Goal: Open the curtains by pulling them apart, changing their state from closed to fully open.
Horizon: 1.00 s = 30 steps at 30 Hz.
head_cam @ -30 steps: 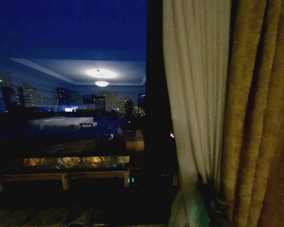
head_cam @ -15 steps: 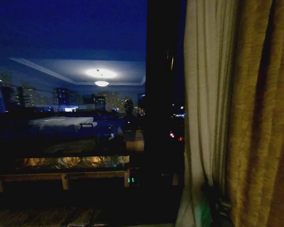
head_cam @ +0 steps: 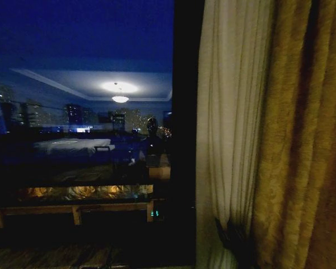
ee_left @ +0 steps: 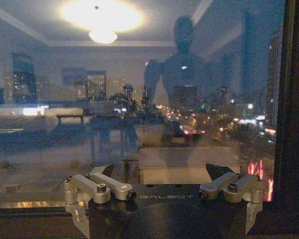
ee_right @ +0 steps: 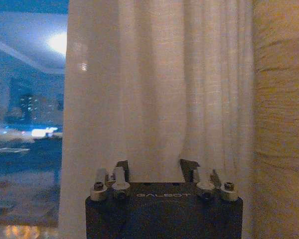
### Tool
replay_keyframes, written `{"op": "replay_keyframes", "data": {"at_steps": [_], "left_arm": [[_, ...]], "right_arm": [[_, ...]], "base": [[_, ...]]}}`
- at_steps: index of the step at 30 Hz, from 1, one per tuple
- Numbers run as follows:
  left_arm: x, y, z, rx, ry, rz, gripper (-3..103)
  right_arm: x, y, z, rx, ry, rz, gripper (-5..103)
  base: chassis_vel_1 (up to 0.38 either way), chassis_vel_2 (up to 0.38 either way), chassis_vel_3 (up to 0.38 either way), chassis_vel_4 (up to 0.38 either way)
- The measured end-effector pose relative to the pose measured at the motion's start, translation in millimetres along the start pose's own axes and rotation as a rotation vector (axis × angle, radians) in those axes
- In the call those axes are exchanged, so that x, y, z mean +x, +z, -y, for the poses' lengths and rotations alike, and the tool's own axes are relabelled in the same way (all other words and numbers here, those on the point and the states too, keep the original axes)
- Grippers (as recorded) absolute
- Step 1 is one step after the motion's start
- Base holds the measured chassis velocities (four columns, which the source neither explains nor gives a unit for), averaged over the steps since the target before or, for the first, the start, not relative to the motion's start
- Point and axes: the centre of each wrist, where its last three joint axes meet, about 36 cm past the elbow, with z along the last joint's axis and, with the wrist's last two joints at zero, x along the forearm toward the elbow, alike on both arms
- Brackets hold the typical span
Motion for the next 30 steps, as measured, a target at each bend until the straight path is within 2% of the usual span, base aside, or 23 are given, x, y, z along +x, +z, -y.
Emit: {"op": "replay_keyframes", "data": {"at_steps": [2,4,5,7,11,22,30], "left_arm": [[-0.9,-0.7,-0.1,0.015,0.001,0.004,100],[-1.1,-0.9,-0.2,0.019,0.002,0.005,100],[-1.6,-2.0,0.6,0.04,0.003,0.01,100],[-2.2,-3.5,2.2,0.062,-0.001,0.016,100],[-2.0,-12.3,5.7,0.124,-0.03,0.041,100],[-2.8,-15.3,-3.0,0.116,-0.034,0.044,100],[-8.5,-11.6,-9.5,0.098,-0.029,0.029,100]], "right_arm": [[12.6,-6.9,-6.2,-0.009,-0.015,0.006,69],[13.8,-7.4,-6.9,-0.01,-0.017,0.007,69],[17.9,-8.2,-9.8,-0.016,-0.024,0.006,80],[19.5,-7.5,-12.0,-0.02,-0.029,0.003,80],[22.0,0.9,-18.2,-0.016,-0.042,-0.001,99],[35.0,11.1,-42.9,0.044,-0.095,-0.006,100],[38.9,13.2,-58.4,0.092,-0.124,-0.008,100]], "base": [[0.0,0.0,0.0,0.0],[0.0,0.0,0.0,0.0],[0.0,0.0,0.0,0.0],[0.0,0.0,0.0,0.0],[0.0,0.0,0.0,0.0],[0.0,0.0,0.0,0.0],[0.12,0.028,-0.113,-0.027]]}}
